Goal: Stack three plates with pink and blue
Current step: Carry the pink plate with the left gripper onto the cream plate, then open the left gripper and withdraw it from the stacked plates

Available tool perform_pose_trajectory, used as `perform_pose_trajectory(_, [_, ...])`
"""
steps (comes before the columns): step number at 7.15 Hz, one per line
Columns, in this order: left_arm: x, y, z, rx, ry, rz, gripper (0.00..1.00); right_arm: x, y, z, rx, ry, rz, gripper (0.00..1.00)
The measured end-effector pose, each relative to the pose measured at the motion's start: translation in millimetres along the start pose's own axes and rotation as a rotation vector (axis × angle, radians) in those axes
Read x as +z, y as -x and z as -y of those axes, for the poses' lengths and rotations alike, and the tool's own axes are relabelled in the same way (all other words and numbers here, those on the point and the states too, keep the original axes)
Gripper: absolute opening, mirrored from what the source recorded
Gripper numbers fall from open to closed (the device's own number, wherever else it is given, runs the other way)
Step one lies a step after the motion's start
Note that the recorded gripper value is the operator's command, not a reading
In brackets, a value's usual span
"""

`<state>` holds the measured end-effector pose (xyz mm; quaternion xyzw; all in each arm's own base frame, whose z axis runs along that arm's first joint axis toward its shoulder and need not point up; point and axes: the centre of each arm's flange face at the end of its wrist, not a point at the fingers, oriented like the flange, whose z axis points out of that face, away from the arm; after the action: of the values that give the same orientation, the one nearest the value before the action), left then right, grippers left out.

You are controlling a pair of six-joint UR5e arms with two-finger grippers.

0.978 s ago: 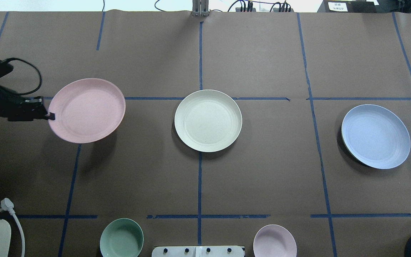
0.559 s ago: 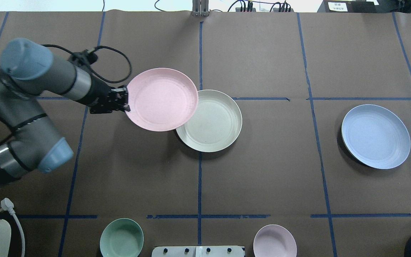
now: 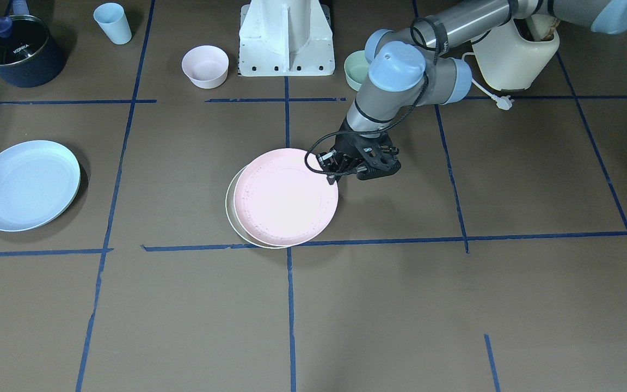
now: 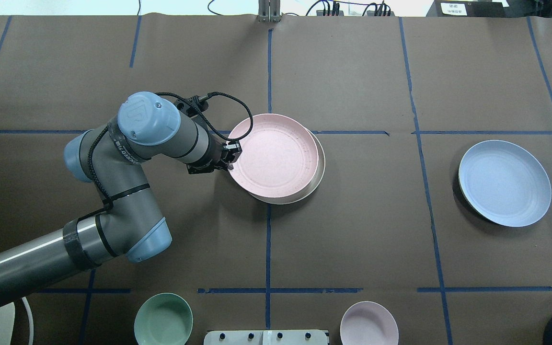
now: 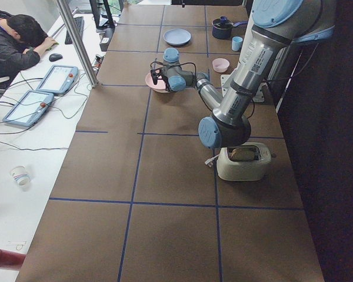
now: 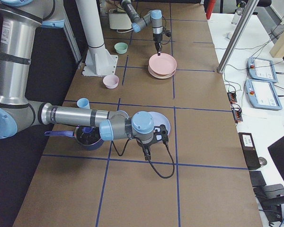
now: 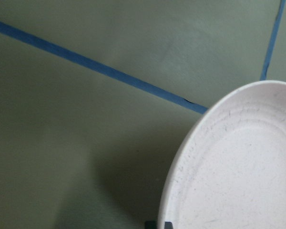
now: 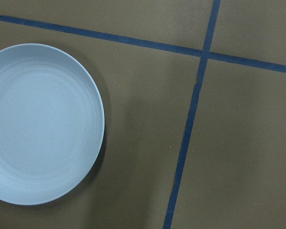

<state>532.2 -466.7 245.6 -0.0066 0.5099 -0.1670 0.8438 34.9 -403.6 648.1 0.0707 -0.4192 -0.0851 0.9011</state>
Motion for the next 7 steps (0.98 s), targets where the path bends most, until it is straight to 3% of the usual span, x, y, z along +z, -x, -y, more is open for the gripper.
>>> perform_pose_trajectory(3, [-18, 36, 18, 0.118, 0.031, 0.028, 1.0, 0, 1, 0, -0.002, -0.001, 0.0, 1.0])
perform_pose_trajectory(5, [-83, 117, 72, 0.27, 0.074, 0.093, 1.0, 2, 2, 1, -0.008, 0.003, 0.001, 1.0])
perform_pose_trajectory(7, [-161, 235, 102, 0.452, 0.102, 0.221, 1.0, 6, 5, 2, -0.017, 0.01, -0.004, 1.0])
